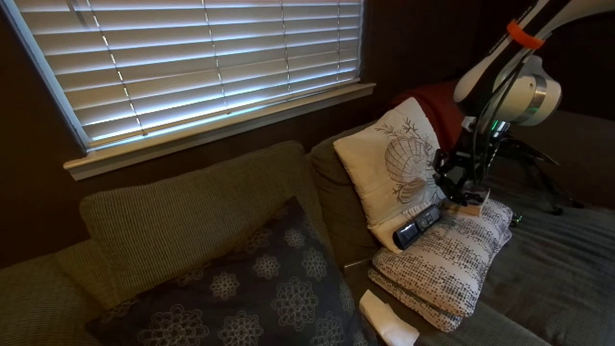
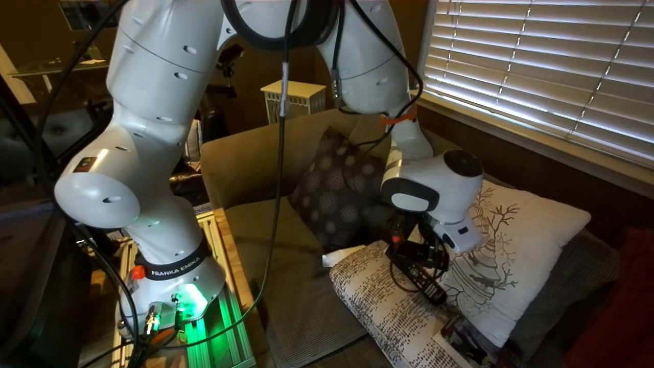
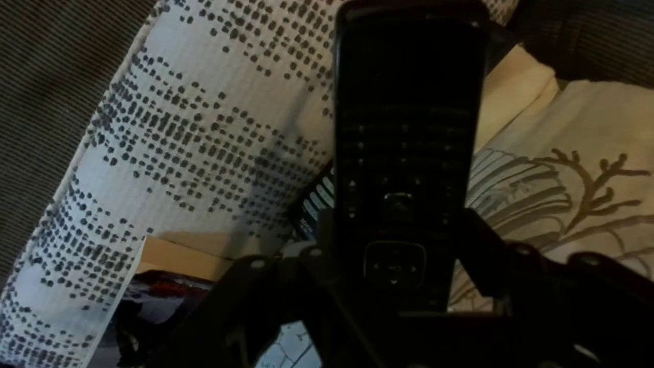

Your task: Remove the black remote control from the backrest and place it on the pillow.

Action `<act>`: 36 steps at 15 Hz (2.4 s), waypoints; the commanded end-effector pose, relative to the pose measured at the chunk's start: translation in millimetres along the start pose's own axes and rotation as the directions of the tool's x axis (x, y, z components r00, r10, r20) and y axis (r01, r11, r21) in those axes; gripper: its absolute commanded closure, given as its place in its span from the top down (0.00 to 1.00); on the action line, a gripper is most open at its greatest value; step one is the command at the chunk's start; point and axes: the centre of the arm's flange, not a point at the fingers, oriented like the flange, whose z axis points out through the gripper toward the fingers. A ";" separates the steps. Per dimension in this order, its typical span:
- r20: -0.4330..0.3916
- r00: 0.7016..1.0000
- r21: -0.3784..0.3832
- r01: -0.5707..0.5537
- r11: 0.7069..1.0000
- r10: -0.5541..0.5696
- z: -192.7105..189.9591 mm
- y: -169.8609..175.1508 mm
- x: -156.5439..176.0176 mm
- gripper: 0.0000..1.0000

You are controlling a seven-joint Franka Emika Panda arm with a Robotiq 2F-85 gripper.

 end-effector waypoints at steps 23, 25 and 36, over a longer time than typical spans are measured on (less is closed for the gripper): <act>0.013 0.925 -0.188 -0.370 0.910 0.379 85.4 -5.7 30.9 0.34; 0.006 0.924 -0.214 -0.371 0.904 0.381 91.2 -8.4 29.8 0.34; -0.004 0.920 -0.285 -0.376 0.882 0.391 119.5 -13.7 14.6 0.34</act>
